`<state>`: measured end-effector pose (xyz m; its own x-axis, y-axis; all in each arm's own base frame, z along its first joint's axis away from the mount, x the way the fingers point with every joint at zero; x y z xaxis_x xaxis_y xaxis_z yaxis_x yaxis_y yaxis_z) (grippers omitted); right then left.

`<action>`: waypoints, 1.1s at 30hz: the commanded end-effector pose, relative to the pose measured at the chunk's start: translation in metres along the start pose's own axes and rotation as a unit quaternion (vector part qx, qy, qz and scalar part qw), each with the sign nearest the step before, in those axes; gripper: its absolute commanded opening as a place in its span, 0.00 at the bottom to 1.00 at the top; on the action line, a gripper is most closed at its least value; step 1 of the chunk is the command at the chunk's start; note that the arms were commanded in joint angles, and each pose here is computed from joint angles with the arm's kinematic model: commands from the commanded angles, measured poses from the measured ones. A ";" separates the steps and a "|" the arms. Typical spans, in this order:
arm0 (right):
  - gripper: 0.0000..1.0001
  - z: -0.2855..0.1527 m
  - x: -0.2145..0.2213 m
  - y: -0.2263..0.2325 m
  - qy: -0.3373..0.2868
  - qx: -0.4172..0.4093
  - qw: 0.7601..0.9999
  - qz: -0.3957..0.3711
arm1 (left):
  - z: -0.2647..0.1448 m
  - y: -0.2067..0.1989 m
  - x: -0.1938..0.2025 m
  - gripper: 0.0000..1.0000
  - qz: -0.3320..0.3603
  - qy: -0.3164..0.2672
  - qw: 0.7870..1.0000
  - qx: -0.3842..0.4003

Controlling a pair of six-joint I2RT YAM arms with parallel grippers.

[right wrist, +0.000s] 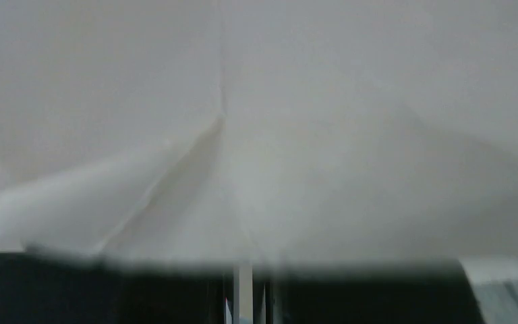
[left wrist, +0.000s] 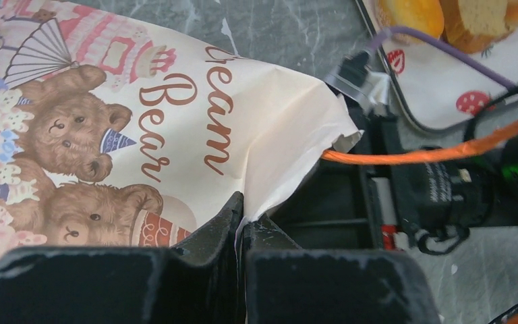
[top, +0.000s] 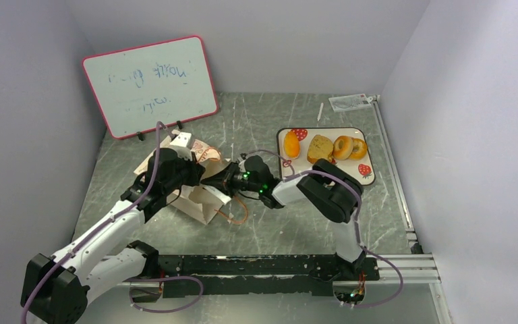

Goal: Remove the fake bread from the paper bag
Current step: Take out the fake bread from the paper bag.

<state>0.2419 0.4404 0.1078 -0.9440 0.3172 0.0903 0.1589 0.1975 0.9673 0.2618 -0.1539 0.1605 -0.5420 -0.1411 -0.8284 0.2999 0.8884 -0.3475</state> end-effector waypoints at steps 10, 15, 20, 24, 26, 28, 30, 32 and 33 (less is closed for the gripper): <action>0.00 -0.072 0.007 0.010 -0.037 -0.007 0.999 -0.030 | -0.004 0.002 -0.047 0.07 -0.089 -0.084 0.991 -0.059; 0.00 -0.099 0.007 0.025 -0.059 -0.010 0.996 -0.061 | -0.005 0.006 -0.044 0.07 -0.085 -0.076 0.991 -0.070; 0.00 -0.126 0.010 0.032 -0.068 -0.004 0.994 -0.081 | -0.010 0.012 -0.037 0.07 -0.088 -0.081 0.990 -0.080; 0.00 -0.147 0.015 0.031 -0.076 0.008 0.992 -0.096 | -0.011 0.015 -0.031 0.07 -0.084 -0.078 0.990 -0.082; 0.00 -0.157 0.017 0.028 -0.078 0.011 0.992 -0.098 | -0.011 0.016 -0.031 0.07 -0.083 -0.077 0.990 -0.086; 0.00 -0.166 0.020 0.029 -0.084 0.014 0.991 -0.104 | -0.010 0.017 -0.032 0.07 -0.083 -0.079 0.990 -0.088; 0.00 -0.175 0.019 0.031 -0.095 0.019 0.989 -0.115 | -0.007 0.019 -0.032 0.07 -0.082 -0.074 0.989 -0.096; 0.00 -0.185 0.019 0.037 -0.109 0.021 0.986 -0.127 | -0.004 0.021 -0.035 0.07 -0.082 -0.067 0.988 -0.109; 0.00 -0.189 0.019 0.039 -0.115 0.022 0.984 -0.132 | -0.001 0.022 -0.034 0.07 -0.082 -0.061 0.988 -0.115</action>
<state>0.1698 0.2931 0.1732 -0.9077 0.3982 -0.1327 0.0033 0.3229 0.9464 0.2797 -0.1337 0.1871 -0.4480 -0.3428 -0.8257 0.0797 0.9046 -0.4187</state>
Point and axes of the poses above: each gripper's point midway between its finger pads, its own z axis out along the fingers, its own y axis along the line the jaws close on, x = y × z, the point moved 2 cm from there along -z, back along the fingers, and after that the axes turned 5 degrees about -z, right-handed, at the moved point
